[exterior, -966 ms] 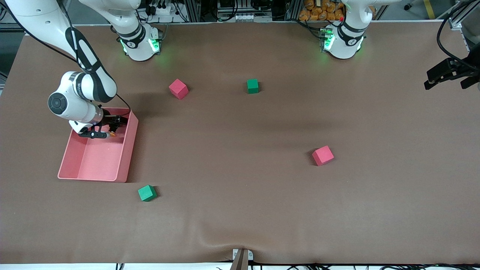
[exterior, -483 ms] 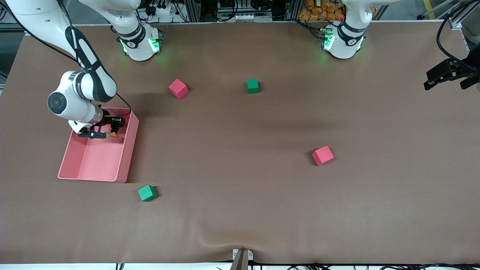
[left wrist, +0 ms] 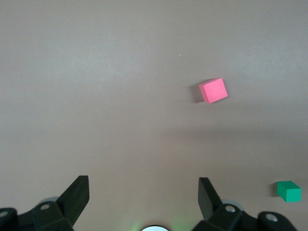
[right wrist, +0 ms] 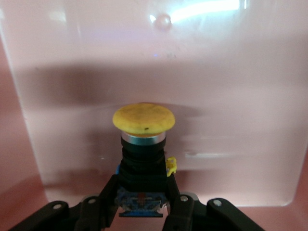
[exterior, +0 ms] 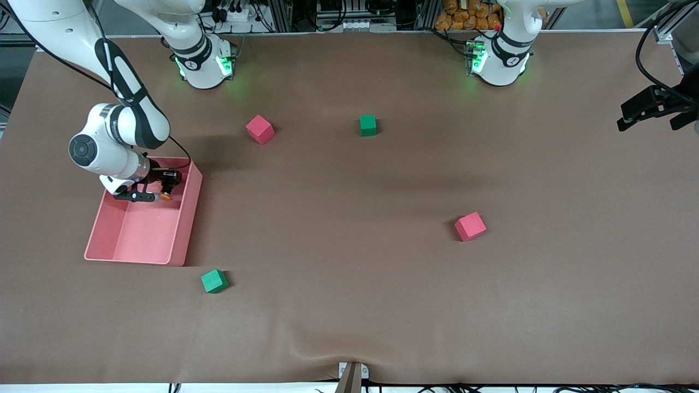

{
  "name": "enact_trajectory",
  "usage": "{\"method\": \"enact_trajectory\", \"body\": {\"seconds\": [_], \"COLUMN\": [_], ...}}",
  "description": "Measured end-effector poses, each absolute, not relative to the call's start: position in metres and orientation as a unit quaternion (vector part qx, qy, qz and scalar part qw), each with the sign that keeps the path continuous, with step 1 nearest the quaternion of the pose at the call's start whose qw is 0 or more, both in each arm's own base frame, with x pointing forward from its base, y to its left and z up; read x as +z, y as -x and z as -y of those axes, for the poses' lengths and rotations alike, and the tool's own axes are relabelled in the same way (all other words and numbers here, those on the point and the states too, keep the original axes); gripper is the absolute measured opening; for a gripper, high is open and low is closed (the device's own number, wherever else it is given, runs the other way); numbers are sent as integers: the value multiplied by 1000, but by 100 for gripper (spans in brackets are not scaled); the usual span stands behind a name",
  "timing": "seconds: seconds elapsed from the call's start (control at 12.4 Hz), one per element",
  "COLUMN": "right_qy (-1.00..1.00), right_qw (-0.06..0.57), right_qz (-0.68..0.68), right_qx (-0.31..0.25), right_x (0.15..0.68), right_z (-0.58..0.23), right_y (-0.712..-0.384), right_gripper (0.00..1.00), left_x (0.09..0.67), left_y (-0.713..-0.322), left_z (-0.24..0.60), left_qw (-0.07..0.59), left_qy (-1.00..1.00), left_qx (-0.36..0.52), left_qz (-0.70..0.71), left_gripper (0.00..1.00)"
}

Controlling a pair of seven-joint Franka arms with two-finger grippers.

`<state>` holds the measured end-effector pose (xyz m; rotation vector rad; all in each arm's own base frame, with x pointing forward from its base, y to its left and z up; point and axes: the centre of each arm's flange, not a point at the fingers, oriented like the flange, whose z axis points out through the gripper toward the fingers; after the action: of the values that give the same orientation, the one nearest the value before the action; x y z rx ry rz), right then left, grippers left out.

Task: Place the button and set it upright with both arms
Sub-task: 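Close the right gripper around the yellow button's base, then lift the button out of the tray and carry it to mid-table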

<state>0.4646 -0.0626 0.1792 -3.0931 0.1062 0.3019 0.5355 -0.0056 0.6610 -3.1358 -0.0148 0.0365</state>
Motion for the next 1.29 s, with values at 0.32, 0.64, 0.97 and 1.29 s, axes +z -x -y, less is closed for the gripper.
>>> {"method": "enact_trajectory", "body": {"seconds": [0.32, 0.64, 0.97, 1.29], "right_qy": [991, 991, 993, 997], "right_qw": [20, 12, -11, -27], "right_qz": [-2, 92, 85, -29], "right_qx": [130, 98, 75, 62], "right_x": [280, 378, 363, 297], "right_z": [38, -65, -264, -397], "right_y": [-537, -590, -595, -582], "right_gripper": [42, 42, 42, 42], "left_x": [661, 661, 660, 659], "left_y": [-536, -536, -536, -536], "left_z": [5, 5, 5, 5], "left_qw": [3, 3, 3, 3], "left_qy": [1000, 1000, 1000, 1000], "left_qx": [12, 12, 13, 14], "left_qz": [3, 2, -4, -4], "left_gripper": [100, 100, 100, 100]}}
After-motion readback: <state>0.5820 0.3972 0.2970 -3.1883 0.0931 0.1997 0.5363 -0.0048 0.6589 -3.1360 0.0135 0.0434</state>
